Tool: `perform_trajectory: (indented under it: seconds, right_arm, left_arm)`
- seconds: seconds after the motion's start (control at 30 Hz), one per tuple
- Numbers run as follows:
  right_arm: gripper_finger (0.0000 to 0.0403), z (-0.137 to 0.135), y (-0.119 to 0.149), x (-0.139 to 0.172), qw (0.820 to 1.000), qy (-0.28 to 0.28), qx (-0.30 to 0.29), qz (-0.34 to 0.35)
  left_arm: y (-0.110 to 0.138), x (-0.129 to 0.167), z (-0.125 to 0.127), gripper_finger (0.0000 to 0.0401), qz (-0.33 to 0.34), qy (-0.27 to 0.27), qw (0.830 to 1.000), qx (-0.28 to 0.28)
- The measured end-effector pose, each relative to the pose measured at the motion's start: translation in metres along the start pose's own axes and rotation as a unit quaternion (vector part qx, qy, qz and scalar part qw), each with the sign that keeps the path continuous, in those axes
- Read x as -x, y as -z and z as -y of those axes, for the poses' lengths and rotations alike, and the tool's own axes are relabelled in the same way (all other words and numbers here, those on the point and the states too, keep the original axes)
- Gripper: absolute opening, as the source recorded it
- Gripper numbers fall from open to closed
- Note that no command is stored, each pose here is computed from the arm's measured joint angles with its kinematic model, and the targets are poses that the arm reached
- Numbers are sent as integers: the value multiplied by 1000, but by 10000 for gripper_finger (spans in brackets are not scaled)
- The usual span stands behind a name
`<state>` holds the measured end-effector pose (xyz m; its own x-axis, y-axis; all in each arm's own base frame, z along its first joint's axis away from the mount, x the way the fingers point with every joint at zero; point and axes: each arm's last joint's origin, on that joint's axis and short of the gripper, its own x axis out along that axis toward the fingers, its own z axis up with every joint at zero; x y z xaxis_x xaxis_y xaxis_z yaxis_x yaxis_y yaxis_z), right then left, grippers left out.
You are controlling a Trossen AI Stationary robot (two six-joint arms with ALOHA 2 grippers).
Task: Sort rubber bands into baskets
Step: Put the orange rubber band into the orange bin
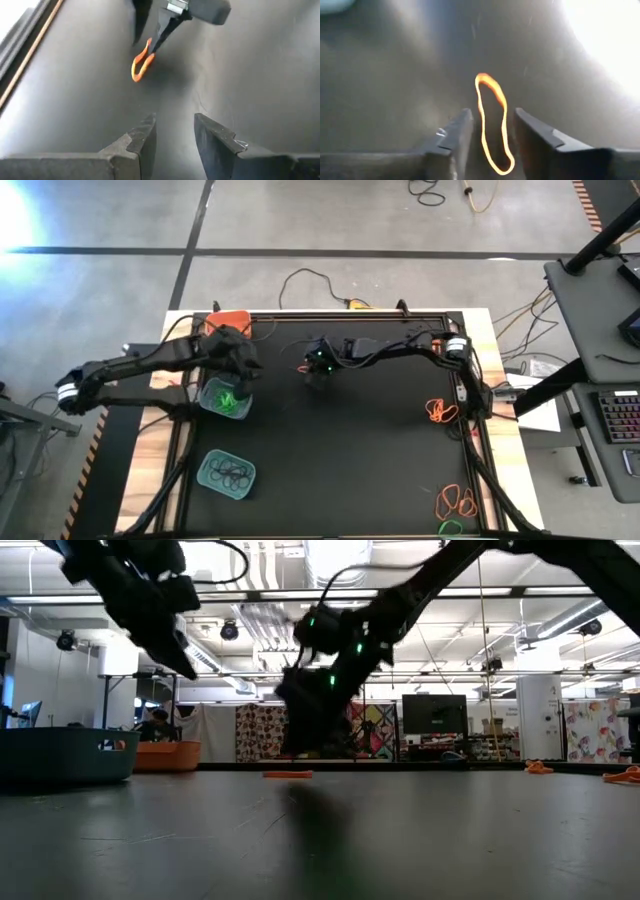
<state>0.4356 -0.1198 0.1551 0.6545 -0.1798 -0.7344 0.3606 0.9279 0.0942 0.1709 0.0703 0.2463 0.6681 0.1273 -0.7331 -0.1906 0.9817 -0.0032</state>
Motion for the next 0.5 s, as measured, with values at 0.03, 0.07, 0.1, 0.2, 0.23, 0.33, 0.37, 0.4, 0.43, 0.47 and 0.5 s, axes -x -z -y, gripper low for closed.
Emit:
perform_trajectory:
  seconds: [0.03,0.07,0.1,0.2,0.23,0.33,0.37,0.4,0.43,0.47,0.5]
  right_arm:
    - [156,-1,-5,7,1000,-1,0,10]
    - [167,-1,-9,15,1000,-2,0,16]
    - [177,-2,-13,22,1000,-2,0,18]
    - [201,-3,-20,47,1000,-2,2,14]
    - [208,-4,-22,55,1000,-1,1,13]
    - [226,-6,-27,83,1000,11,-26,9]
    - [232,-7,-28,90,999,17,-32,5]
    - [237,-8,-27,96,999,20,-36,-2]
    - [243,-8,-26,101,999,25,-39,-11]
    - [249,-9,-26,106,999,29,-42,-16]
    - [254,-10,-25,109,998,33,-44,-18]
  left_arm:
    - [-1,-5,-3,115,10,2,1000,-8]
    - [0,-11,-6,115,15,3,1000,-17]
    - [0,-17,-10,115,19,3,1000,-23]
    - [-4,-35,-19,115,41,8,999,-32]
    - [-6,-40,-21,115,46,13,998,-34]
    - [-9,-58,-25,118,53,14,998,-35]
    - [-10,-63,-26,122,54,14,998,-34]
    - [-11,-69,-28,127,52,14,998,-32]
    - [-12,-75,-29,134,44,17,999,-27]
    - [-13,-80,-29,143,35,22,999,-22]
    - [-14,-86,-30,153,29,29,999,-15]
